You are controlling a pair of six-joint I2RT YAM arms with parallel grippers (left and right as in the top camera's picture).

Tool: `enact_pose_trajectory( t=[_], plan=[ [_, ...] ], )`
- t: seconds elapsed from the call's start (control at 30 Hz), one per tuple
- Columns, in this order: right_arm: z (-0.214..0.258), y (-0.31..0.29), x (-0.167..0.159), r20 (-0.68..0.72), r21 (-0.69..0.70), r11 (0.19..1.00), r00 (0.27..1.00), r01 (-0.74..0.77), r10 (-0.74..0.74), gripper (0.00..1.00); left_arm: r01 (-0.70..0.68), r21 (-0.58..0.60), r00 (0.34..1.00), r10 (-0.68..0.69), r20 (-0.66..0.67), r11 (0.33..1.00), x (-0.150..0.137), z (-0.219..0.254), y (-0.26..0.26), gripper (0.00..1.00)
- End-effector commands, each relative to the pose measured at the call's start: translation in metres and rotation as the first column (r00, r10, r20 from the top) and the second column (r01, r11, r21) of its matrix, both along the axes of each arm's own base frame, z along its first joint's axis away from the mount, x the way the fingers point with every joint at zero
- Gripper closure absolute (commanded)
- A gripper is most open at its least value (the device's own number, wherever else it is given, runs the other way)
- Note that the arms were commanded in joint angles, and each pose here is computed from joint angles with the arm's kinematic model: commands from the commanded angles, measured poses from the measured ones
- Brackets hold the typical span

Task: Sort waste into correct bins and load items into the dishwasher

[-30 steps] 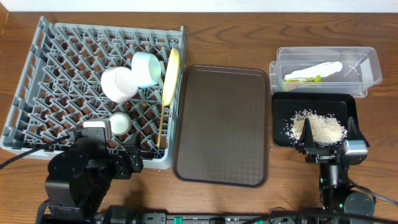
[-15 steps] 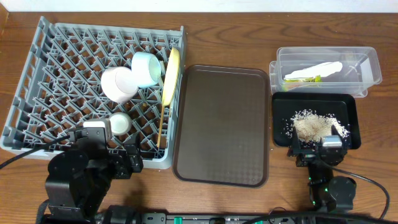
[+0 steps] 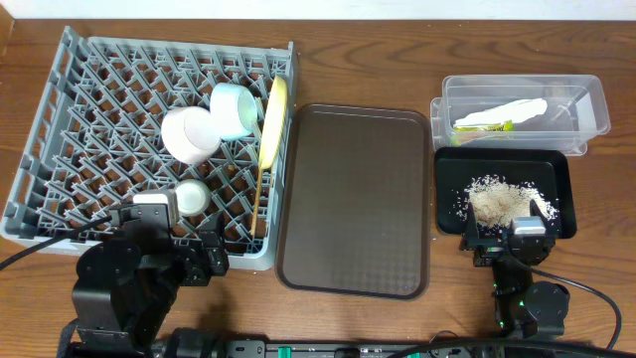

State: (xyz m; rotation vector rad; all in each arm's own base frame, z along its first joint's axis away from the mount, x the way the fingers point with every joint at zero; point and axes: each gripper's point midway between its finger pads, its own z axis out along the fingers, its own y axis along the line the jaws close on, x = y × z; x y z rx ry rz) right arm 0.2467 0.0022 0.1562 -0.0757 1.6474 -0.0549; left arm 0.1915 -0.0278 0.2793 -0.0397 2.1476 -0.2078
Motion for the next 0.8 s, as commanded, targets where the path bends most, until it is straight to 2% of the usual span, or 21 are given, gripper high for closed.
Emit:
enact_pose_trajectory(
  t=[0.0, 0.6, 0.77],
  plan=[
    [0.000, 0.000, 0.000, 0.002, -0.013, 1.000, 1.000, 0.000, 0.000, 0.01, 0.005, 0.002, 1.000, -0.005, -0.004, 1.000, 0.000, -0.001, 0.000, 0.07],
    [0.000, 0.000, 0.000, 0.002, -0.013, 1.000, 1.000, 0.000, 0.000, 0.01, 0.005, 0.002, 1.000, -0.005, -0.006, 1.000, -0.001, -0.002, 0.000, 0.07],
    [0.000, 0.000, 0.000, 0.002, -0.013, 1.000, 1.000, 0.000, 0.000, 0.01, -0.023, 0.026, 1.000, 0.024, -0.011, 0.999, -0.008, -0.020, 0.008, 0.07]
  ],
)
